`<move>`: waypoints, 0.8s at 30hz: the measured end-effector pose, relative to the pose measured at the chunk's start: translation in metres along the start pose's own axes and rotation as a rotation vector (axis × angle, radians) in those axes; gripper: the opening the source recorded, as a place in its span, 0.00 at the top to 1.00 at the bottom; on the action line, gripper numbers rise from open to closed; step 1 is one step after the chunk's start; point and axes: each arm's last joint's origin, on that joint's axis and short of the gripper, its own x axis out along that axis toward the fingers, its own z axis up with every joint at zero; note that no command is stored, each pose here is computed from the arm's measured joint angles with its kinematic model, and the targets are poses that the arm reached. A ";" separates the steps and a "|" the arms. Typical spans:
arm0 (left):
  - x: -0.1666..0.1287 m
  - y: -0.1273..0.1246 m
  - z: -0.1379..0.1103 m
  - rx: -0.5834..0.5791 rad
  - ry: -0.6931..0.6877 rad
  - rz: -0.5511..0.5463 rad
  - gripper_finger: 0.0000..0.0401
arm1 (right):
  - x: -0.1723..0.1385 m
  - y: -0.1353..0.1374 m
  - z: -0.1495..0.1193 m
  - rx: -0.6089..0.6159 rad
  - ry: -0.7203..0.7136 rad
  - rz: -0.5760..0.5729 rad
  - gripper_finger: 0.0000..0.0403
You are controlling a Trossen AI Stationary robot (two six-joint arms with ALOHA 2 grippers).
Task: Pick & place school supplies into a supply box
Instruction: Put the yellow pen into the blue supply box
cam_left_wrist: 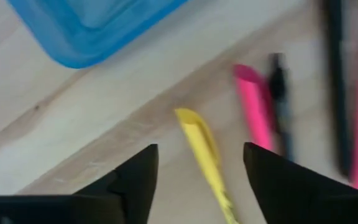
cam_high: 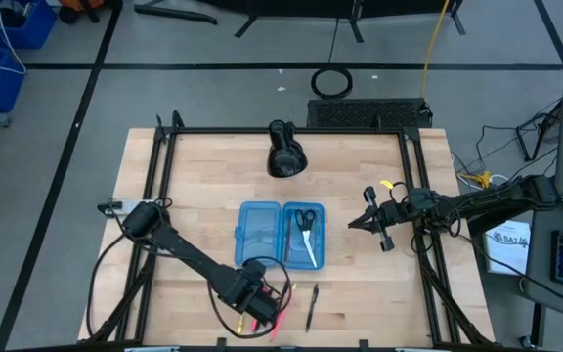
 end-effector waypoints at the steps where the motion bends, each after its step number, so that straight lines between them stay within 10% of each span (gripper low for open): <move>1: 0.004 0.002 0.000 -0.009 0.000 0.015 0.38 | 0.000 0.000 0.000 0.000 0.000 0.000 1.00; 24: 0.058 0.003 -0.008 -0.010 0.087 -0.015 0.32 | 0.000 0.000 0.000 -0.003 0.001 0.000 1.00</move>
